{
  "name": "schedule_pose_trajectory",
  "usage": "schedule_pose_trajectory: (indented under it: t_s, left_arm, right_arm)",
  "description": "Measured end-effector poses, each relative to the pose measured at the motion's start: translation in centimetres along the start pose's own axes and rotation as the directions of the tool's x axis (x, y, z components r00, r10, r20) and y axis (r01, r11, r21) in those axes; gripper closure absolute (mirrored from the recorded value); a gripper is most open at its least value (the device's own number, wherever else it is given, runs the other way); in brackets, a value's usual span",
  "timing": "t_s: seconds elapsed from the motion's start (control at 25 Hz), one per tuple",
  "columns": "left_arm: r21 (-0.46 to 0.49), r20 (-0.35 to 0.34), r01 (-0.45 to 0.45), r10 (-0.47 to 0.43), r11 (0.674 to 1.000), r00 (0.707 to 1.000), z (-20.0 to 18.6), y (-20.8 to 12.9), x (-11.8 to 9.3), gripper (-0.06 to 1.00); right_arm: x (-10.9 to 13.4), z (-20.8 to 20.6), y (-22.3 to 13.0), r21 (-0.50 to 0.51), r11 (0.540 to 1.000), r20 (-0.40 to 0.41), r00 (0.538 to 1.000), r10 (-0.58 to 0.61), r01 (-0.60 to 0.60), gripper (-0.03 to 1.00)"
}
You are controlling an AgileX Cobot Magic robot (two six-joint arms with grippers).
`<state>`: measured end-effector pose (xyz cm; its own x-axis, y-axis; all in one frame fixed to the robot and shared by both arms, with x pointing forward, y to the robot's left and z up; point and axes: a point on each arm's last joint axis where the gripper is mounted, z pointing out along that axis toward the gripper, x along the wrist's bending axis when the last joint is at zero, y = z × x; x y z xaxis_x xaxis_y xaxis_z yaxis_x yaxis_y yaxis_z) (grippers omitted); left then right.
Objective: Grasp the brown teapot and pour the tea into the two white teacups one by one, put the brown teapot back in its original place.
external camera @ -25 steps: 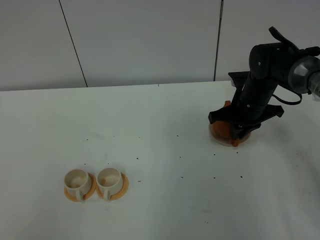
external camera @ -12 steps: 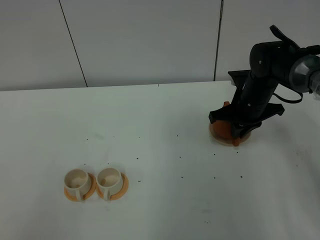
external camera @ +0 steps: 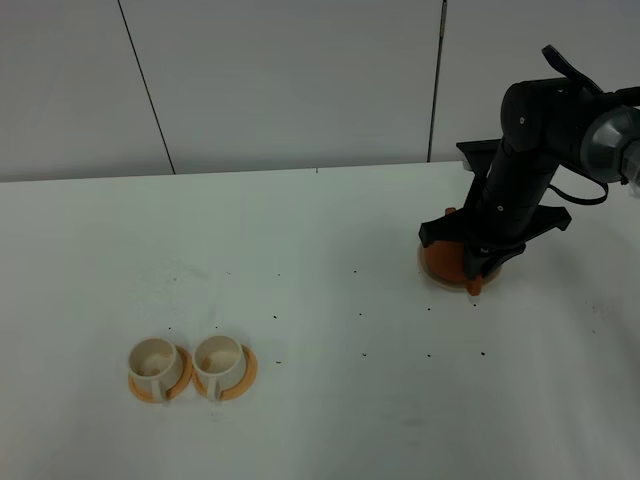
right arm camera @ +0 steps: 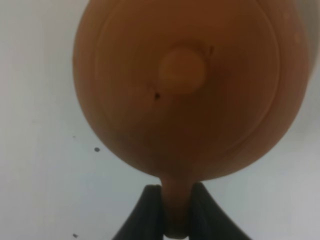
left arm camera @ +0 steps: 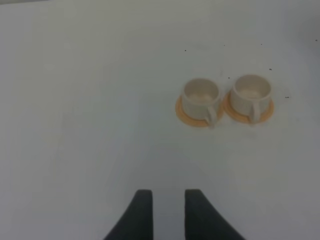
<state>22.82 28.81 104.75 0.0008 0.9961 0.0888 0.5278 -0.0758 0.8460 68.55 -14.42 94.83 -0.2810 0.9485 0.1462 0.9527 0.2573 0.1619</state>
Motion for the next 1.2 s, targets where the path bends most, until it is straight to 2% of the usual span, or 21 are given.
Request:
schedule_pose_trajectory:
  t_s: [0.8,0.96,1.2]
  left_arm:
    - [0.001,-0.001,0.000,0.000,1.000,1.000,0.0,0.0,0.0,0.71]
    - [0.002,-0.002,0.000,0.000,1.000,1.000,0.0,0.0,0.0,0.71]
    - [0.002,-0.002,0.000,0.000,1.000,1.000,0.0,0.0,0.0,0.71]
  right_arm:
    - [0.4,-2.2,0.1,-0.050,0.998,-0.001,0.999,-0.036,0.036,0.87]
    - [0.7,-3.8,0.0,-0.080,0.991,-0.005,0.994,-0.108,0.107,0.87]
    - [2.1,-6.7,-0.3,-0.153,0.948,-0.091,0.952,-0.293,0.277,0.87]
